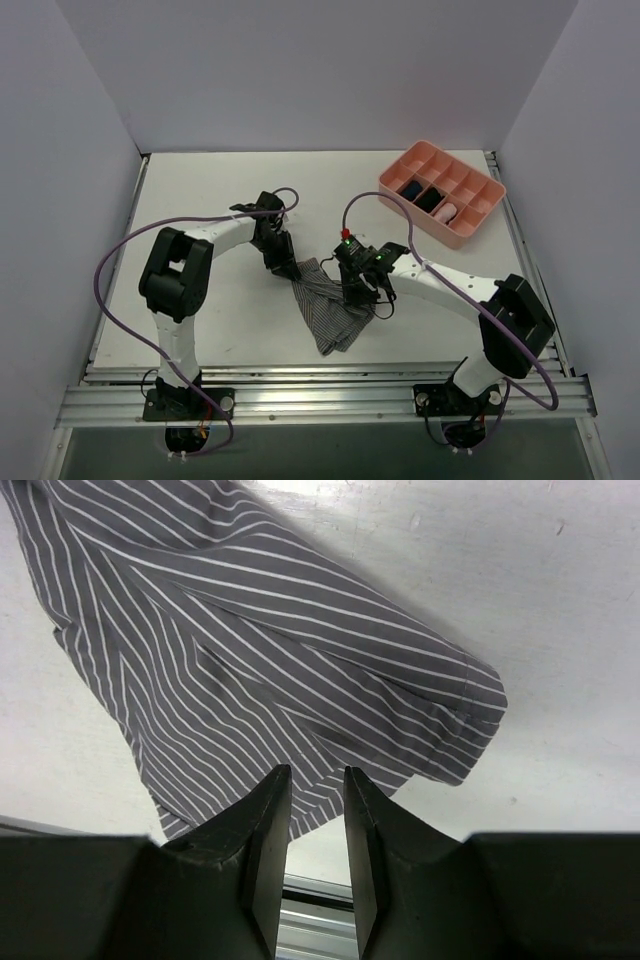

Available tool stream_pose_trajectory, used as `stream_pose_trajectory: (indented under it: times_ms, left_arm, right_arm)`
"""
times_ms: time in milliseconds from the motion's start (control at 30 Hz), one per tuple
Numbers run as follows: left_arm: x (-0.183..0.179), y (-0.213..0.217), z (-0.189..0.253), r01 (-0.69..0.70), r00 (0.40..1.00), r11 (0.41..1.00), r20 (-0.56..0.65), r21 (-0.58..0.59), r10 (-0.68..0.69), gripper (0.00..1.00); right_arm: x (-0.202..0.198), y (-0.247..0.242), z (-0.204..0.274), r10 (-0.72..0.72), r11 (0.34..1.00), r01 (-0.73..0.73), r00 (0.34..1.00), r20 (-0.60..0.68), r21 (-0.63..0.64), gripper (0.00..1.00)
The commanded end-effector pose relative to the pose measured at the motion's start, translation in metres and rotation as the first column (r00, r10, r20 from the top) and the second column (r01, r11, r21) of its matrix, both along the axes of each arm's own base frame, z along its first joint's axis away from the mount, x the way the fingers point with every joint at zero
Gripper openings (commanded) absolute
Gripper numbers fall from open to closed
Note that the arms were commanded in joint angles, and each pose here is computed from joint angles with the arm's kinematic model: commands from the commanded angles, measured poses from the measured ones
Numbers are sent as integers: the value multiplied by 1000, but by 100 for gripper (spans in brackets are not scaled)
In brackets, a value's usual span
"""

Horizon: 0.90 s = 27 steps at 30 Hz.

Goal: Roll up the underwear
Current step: Fold the underwear

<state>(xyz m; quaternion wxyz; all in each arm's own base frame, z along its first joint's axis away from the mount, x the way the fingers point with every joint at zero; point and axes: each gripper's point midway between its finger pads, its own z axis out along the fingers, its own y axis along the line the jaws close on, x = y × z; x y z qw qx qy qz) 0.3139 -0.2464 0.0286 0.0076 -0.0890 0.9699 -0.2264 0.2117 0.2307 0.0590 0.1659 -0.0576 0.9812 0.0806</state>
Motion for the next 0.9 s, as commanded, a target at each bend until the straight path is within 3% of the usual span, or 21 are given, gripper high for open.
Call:
stream_pose_trajectory:
  times_ms: [0, 600, 867]
  left_arm:
    - [16, -4, 8, -2, 1000, 1000, 31, -25, 3, 29]
    - [20, -1, 4, 6, 1000, 1000, 14, -23, -6, 28]
    - [21, -1, 2, 5, 1000, 1000, 1, -28, -5, 29]
  right_arm:
    - [-7, -17, -12, -16, 996, 15, 1000, -11, -91, 23]
    - [-6, -20, -35, 29, 980, -34, 999, -33, -194, 20]
    - [-4, -12, -33, 80, 975, -81, 997, -13, -207, 29]
